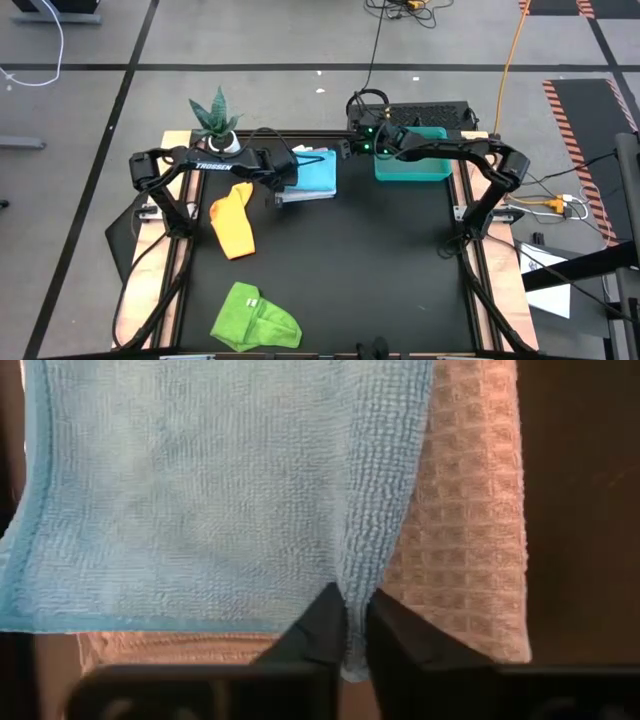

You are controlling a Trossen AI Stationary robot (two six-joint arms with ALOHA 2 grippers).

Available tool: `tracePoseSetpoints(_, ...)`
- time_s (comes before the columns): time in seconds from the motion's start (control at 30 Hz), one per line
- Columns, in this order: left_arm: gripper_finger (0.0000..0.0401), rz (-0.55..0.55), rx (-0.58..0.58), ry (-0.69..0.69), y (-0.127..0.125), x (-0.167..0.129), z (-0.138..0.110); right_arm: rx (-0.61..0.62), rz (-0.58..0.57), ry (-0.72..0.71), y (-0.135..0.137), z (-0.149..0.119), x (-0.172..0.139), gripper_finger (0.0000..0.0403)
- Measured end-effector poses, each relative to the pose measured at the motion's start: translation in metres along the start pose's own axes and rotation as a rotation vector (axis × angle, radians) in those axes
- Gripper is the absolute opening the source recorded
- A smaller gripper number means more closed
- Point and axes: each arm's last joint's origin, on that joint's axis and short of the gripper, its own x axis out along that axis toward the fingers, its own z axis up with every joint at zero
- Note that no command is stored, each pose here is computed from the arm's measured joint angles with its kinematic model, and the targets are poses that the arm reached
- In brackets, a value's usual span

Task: Fold microfiber towels
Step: Stack the blue microfiber towel on the gray microfiber towel

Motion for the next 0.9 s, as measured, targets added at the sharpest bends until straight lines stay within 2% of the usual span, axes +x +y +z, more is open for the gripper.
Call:
tracePoseSetpoints(0.07, 0.001, -0.004, -0.021, 0.002, -0.001, -0.001, 0.0, 0.002, -0.006, 0.014, 0.0, -0.002, 0.0, 0.018)
tracePoseSetpoints(0.2, 0.0016, -0.023, -0.065, 0.04, -0.007, -0.004, 0.001, -0.004, -0.006, 0.03, 0.002, -0.004, 0.0, 0.018)
tracePoseSetpoints(0.43, 0.0007, -0.031, -0.128, 0.025, -0.02, -0.01, 0.011, -0.021, 0.021, 0.043, 0.007, -0.007, 0.001, 0.018)
tracePoseSetpoints(0.63, 0.0027, -0.039, -0.139, 0.05, -0.03, -0.012, 0.012, -0.056, 0.047, 0.056, 0.014, -0.011, 0.001, 0.018)
tracePoseSetpoints(0.73, 0.0039, -0.003, -0.152, 0.07, -0.031, -0.012, 0.011, -0.102, 0.064, 0.055, 0.018, -0.015, 0.006, 0.0177)
tracePoseSetpoints(0.9, 0.0083, 0.075, -0.211, 0.082, -0.024, -0.02, 0.012, -0.091, 0.152, 0.071, 0.015, -0.023, 0.026, 0.0125)
